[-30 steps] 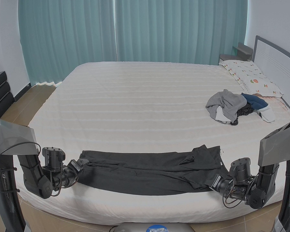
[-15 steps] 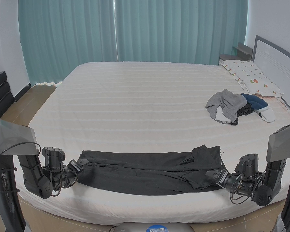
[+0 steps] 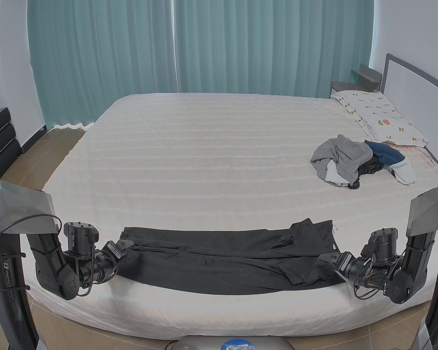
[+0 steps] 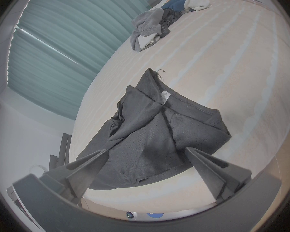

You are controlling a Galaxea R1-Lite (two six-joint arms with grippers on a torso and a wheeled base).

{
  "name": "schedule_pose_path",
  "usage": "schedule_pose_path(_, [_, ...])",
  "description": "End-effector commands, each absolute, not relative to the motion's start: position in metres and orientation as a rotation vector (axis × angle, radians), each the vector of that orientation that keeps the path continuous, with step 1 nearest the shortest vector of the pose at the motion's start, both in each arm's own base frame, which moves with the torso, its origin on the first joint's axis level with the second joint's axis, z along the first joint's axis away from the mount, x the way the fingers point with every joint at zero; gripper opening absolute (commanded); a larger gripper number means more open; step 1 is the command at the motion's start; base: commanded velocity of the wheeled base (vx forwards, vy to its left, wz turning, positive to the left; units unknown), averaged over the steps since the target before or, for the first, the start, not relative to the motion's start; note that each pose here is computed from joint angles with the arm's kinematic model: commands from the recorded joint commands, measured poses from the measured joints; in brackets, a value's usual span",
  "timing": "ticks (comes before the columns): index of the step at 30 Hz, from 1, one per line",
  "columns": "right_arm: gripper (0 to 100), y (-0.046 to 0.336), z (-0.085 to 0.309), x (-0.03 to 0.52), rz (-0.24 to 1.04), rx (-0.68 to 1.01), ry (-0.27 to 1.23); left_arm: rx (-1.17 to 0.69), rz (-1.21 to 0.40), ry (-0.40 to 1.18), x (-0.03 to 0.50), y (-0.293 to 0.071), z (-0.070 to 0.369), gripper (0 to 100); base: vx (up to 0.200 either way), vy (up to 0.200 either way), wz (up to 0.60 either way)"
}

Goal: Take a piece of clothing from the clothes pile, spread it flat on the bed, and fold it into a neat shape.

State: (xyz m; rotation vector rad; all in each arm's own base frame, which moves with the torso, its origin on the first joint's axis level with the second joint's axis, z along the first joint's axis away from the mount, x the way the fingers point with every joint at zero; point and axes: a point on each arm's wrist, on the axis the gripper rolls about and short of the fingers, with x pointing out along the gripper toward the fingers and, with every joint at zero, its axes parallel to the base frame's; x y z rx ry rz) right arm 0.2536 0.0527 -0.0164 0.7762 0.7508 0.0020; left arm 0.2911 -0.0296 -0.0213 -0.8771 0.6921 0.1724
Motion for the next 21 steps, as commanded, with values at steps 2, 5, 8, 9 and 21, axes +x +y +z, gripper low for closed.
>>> schedule_pose_path(2, [100,0.056,-0.022,0.255,-0.006,0.802,0.770,-0.877,0.173,0.693,0.291,-0.030,-0.022,100,0.000,0.000,0.00])
schedule_pose_path(5, [100,0.064,-0.020,0.252,0.007,0.833,0.782,-0.877,0.173,0.693,0.291,-0.030,-0.022,100,0.000,0.000,0.00])
schedule_pose_path(8, [100,0.068,-0.019,0.249,0.019,0.833,0.792,-0.877,0.173,0.693,0.291,-0.030,-0.022,100,0.000,0.000,0.00])
schedule_pose_path(9, [100,0.072,-0.019,0.249,0.023,0.832,0.792,-0.877,0.173,0.693,0.291,-0.030,-0.022,100,0.000,0.000,0.00])
schedule_pose_path(21, [100,0.082,-0.011,0.238,0.010,0.831,0.784,-0.877,0.174,0.692,0.291,-0.030,-0.022,100,0.000,0.000,0.00])
